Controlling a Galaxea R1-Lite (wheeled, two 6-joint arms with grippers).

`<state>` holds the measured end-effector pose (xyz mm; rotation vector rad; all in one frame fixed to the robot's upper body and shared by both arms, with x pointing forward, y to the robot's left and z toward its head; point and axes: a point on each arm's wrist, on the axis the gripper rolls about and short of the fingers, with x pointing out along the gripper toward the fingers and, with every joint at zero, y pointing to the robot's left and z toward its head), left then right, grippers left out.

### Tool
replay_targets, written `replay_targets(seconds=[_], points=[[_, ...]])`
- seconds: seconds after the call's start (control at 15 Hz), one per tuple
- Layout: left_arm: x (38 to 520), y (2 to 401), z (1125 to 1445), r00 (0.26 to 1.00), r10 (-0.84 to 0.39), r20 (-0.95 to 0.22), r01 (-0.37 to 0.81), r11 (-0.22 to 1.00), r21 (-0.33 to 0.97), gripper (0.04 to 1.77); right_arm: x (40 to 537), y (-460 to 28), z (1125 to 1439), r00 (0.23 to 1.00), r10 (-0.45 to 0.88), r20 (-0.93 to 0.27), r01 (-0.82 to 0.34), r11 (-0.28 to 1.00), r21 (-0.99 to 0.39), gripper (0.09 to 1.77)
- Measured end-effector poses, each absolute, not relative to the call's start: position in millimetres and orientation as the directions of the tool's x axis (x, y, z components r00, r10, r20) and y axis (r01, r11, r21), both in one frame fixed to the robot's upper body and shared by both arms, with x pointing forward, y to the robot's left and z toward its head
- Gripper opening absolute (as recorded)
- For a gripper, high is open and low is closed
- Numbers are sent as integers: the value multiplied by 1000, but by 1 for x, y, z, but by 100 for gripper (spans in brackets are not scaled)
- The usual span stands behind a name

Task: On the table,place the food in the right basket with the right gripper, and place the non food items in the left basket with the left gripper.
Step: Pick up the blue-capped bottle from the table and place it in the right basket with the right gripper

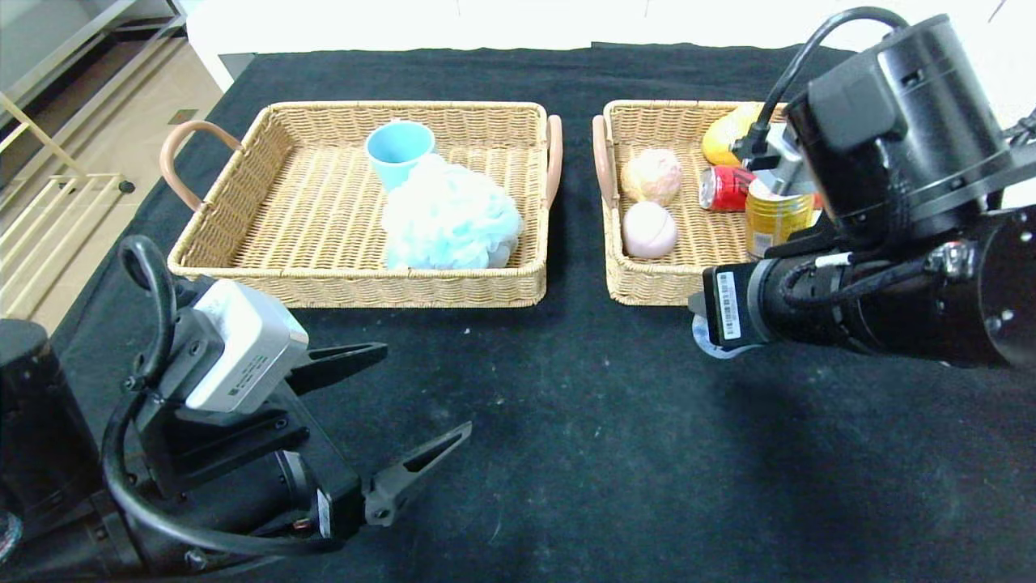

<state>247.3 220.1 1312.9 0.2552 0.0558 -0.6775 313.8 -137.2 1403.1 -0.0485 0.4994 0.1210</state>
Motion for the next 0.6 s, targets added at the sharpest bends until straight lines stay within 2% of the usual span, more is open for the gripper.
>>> replay_targets(seconds=[0.27,0.6], points=[[247,220,1314,781,-611,-128,624,751,216,172,338,-140,1426,945,113,-307,-127,992,-24,93],[246,221,1315,781,-612,-123,623,752,216,172,359,-138,1423,967,90,-238,-99,995,-24,93]])
